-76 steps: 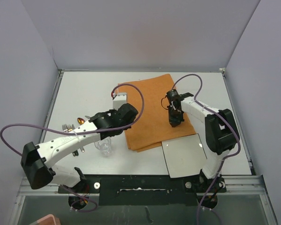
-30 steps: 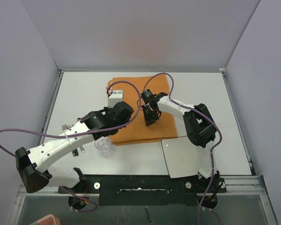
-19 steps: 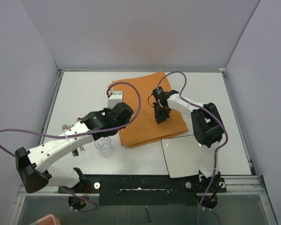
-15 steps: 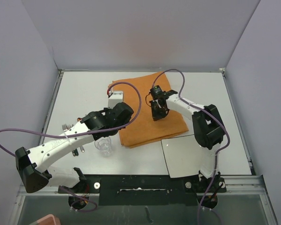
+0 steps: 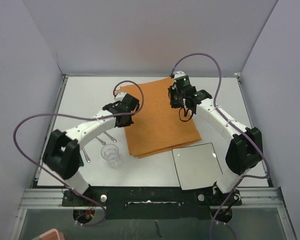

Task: Set the dinner table for one person
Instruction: Flatten out the napkin at the center of the board, then pick up the plate at the center of the board.

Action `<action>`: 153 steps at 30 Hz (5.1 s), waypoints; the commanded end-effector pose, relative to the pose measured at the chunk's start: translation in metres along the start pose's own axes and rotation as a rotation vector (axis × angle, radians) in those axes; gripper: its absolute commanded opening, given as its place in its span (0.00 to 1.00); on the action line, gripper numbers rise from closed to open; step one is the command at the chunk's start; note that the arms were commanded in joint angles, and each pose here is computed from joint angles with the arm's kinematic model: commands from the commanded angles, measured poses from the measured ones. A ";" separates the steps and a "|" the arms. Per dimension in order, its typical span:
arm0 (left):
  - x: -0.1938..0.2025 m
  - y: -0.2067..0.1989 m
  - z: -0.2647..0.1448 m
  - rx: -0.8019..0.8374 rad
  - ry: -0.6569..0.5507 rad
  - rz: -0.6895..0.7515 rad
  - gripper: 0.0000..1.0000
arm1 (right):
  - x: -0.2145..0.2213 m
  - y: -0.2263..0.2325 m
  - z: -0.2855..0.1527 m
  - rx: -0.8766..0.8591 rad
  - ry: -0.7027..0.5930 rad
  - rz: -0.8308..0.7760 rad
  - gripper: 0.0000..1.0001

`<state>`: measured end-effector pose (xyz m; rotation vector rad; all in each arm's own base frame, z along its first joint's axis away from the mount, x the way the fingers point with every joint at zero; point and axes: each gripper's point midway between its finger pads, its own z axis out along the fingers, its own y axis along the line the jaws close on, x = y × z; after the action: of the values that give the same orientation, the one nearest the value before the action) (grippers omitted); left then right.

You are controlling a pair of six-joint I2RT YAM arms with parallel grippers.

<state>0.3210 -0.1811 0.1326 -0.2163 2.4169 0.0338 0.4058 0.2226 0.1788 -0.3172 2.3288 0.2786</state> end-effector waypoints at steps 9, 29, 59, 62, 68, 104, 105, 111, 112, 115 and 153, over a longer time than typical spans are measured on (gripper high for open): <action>-0.053 -0.074 0.138 0.029 0.146 -0.143 0.00 | 0.040 -0.065 -0.026 0.187 0.052 -0.041 0.00; -0.035 -0.067 0.211 -0.042 0.263 -0.164 0.00 | 0.199 -0.052 0.022 0.294 0.544 0.066 0.00; -0.112 -0.078 0.131 0.001 0.007 0.123 0.12 | 0.112 -0.031 0.010 0.315 0.352 -0.092 0.00; -0.156 -0.070 0.072 0.022 -0.101 0.131 0.20 | 0.063 -0.041 -0.007 0.322 0.225 -0.068 0.04; -0.169 -0.067 -0.053 0.144 -0.195 0.176 0.35 | 0.020 -0.070 -0.068 0.375 -0.023 0.063 0.65; 0.227 -0.198 -0.084 1.178 0.271 -0.259 0.43 | 0.038 -0.114 -0.217 0.435 -0.255 0.189 0.66; 0.229 -0.203 -0.083 1.191 0.274 -0.275 0.43 | 0.040 -0.115 -0.218 0.443 -0.251 0.187 0.66; 0.240 -0.219 -0.083 1.243 0.281 -0.295 0.43 | 0.047 -0.123 -0.229 0.481 -0.243 0.169 0.66; 0.242 -0.219 -0.080 1.226 0.281 -0.287 0.44 | 0.048 -0.124 -0.231 0.486 -0.241 0.167 0.66; 0.249 -0.216 -0.069 1.189 0.284 -0.278 0.44 | 0.048 -0.125 -0.236 0.493 -0.241 0.166 0.66; 0.237 -0.235 0.006 0.913 0.160 -0.426 0.38 | 0.061 -0.123 -0.232 0.468 -0.185 0.112 0.66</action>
<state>0.1942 -0.4589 0.0335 -0.3050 2.1320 -1.3942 0.2483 0.0324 0.2713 0.0742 2.1942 -0.1853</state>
